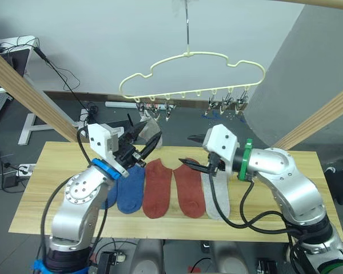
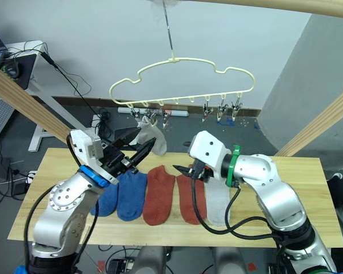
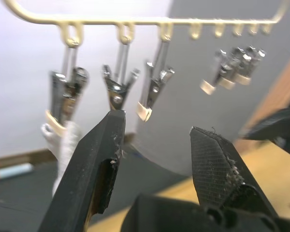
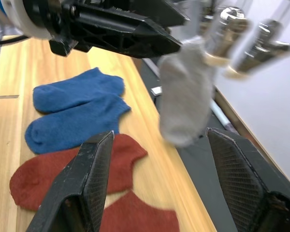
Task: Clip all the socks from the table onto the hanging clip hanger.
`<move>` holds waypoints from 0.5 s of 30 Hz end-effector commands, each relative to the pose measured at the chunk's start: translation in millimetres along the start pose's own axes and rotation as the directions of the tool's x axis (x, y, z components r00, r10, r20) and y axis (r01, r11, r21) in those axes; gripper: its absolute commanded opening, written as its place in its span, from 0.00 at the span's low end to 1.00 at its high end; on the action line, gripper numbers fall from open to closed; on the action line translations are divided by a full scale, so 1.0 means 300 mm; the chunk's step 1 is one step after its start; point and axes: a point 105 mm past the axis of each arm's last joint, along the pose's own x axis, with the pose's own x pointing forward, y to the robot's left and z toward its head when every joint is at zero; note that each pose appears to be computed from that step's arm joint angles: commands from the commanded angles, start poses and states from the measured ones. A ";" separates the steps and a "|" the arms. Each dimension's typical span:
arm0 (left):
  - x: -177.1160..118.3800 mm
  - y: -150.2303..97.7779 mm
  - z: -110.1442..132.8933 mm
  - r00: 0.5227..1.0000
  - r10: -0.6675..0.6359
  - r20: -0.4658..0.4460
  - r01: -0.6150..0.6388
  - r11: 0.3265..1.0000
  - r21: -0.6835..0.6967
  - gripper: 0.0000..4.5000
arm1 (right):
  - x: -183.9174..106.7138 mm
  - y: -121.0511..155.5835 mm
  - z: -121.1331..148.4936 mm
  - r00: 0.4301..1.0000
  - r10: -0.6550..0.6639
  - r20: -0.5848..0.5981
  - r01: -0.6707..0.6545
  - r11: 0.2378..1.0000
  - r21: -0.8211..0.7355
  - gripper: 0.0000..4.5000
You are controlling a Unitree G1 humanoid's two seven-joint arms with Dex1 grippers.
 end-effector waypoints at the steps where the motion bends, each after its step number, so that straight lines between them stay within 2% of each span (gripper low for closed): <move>1: 0.013 -0.002 0.011 0.997 0.063 0.053 -0.065 0.997 0.039 0.55 | -0.041 -0.005 0.047 0.999 -0.027 0.047 0.028 0.999 -0.024 0.71; 7: 0.038 0.009 -0.045 0.990 0.133 0.037 -0.135 0.988 0.073 0.55 | -0.084 -0.045 0.040 0.996 -0.087 0.023 0.088 0.996 -0.024 0.71; 11: 0.061 0.040 -0.038 0.977 0.202 0.073 -0.208 0.975 0.084 0.55 | -0.108 -0.072 0.027 0.992 -0.124 -0.001 0.124 0.992 -0.029 0.71; 15: 0.079 0.023 -0.044 0.980 0.179 0.086 -0.184 0.981 0.055 0.55 | -0.118 -0.079 0.026 0.992 -0.129 -0.005 0.129 0.991 -0.036 0.71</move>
